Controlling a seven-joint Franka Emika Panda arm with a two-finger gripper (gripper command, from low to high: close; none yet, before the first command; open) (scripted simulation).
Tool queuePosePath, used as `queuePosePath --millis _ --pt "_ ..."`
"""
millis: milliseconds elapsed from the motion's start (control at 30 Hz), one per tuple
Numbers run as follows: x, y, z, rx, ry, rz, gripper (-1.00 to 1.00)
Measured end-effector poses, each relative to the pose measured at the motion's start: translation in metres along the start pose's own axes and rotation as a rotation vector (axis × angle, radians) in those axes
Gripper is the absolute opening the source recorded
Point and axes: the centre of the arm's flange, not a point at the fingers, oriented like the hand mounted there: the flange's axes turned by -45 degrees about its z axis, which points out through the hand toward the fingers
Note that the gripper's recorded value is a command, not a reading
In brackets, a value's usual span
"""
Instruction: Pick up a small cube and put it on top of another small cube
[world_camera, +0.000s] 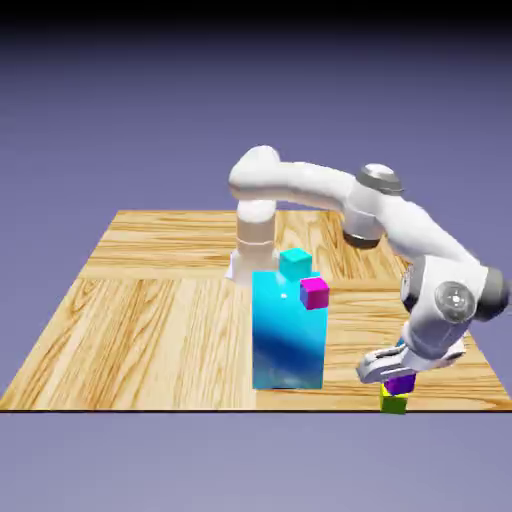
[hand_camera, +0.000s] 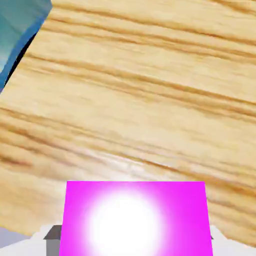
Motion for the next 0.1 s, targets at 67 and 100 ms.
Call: queuePosePath --millis 67,100 --pt "0.004 0.001 -0.041 -0.001 0.002 -0.003 1.0" --pt "0.007 0.001 -0.061 0.001 0.002 -0.002 1.0"
